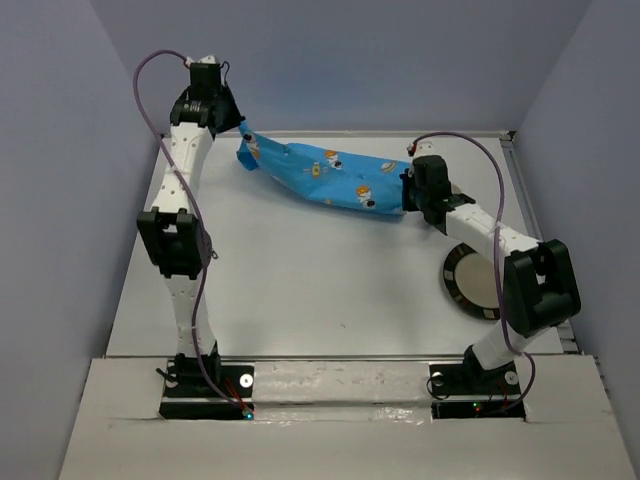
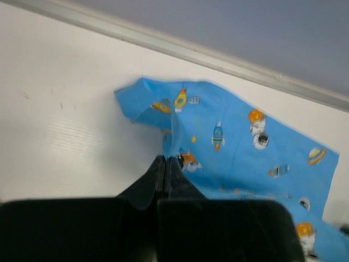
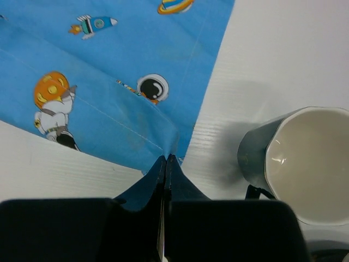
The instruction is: Set the dinner table for one person
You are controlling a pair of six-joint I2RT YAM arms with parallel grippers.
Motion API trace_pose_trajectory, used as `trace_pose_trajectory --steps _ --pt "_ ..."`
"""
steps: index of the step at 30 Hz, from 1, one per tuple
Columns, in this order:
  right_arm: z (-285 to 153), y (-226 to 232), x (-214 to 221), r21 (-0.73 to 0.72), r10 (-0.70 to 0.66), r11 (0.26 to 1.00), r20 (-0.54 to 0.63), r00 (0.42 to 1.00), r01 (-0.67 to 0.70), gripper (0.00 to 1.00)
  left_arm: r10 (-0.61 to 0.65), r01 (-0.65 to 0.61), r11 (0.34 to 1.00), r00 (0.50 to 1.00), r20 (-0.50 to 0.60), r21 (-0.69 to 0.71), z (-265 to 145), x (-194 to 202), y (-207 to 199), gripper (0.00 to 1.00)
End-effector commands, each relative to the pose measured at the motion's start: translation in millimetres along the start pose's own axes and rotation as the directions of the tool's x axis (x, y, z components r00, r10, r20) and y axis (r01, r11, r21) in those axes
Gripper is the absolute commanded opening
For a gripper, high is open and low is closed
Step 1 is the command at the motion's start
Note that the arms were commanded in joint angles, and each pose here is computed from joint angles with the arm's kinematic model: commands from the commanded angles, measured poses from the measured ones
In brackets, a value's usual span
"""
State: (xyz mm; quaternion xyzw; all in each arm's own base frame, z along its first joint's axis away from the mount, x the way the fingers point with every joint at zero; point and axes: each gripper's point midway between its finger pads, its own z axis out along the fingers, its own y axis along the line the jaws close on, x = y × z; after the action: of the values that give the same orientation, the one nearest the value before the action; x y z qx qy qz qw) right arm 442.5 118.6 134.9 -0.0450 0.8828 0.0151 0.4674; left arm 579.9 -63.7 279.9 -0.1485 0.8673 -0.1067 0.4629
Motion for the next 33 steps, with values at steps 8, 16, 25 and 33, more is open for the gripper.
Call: trace_pose_trajectory --steps 8,16,25,33 --pt "-12.1 9.3 -10.0 -0.054 0.098 0.994 0.064 0.993 -0.095 0.00 -0.189 0.101 0.951 0.937 0.294 0.291 -135.6 10.6 8.2 0.15" --pt "-24.3 7.5 29.6 -0.036 0.193 0.980 -0.031 0.981 -0.194 0.00 -0.321 0.265 0.913 0.936 0.146 0.310 -116.8 138.4 45.6 0.25" --pt "-58.1 17.1 88.7 -0.091 0.279 0.951 -0.162 0.946 -0.296 0.03 -0.367 0.329 0.900 0.926 0.090 0.286 -120.7 194.5 66.9 0.28" --pt "-91.1 13.5 119.5 -0.096 0.336 0.929 -0.192 0.922 -0.358 0.14 -0.425 0.385 0.884 0.898 0.117 0.264 -140.6 214.3 90.0 0.47"
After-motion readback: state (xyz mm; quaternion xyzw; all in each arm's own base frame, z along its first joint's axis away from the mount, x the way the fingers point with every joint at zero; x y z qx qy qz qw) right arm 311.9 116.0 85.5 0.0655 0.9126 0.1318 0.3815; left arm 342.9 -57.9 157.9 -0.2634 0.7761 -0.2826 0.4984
